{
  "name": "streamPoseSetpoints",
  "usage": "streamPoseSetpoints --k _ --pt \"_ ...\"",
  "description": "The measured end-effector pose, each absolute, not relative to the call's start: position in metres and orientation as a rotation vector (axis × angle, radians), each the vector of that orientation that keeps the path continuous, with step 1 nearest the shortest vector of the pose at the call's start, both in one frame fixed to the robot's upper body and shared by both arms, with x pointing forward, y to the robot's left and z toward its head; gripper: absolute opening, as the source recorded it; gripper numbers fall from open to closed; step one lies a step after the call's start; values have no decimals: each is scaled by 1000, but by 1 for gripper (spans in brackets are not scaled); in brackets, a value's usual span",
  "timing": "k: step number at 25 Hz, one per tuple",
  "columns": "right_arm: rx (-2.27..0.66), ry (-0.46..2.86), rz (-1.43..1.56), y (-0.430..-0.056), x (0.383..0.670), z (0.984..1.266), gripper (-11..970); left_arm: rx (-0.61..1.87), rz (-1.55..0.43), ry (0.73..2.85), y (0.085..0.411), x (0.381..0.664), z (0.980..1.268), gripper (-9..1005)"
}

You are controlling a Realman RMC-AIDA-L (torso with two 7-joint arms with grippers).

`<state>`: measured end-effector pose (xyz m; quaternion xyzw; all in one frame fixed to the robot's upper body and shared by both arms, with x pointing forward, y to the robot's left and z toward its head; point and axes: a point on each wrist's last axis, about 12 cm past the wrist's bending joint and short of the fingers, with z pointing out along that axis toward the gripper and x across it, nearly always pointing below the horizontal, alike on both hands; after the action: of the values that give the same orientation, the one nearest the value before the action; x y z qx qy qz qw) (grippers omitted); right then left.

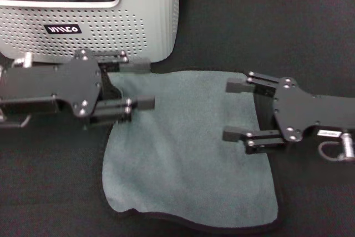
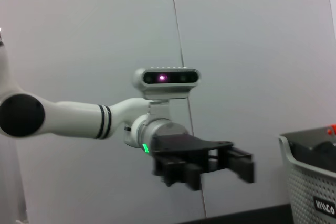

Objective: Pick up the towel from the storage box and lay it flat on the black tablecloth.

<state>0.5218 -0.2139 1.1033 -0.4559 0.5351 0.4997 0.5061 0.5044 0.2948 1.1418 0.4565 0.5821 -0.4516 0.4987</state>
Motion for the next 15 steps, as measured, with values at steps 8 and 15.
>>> streamPoseSetpoints --k 8,15 --pt "-1118 1307 1218 -201 527 1103 877 1160 -1109 1289 299 492 1128 601" --pt "-1130 1308 1232 -197 528 1103 877 1145 -1083 1289 305 491 1126 603"
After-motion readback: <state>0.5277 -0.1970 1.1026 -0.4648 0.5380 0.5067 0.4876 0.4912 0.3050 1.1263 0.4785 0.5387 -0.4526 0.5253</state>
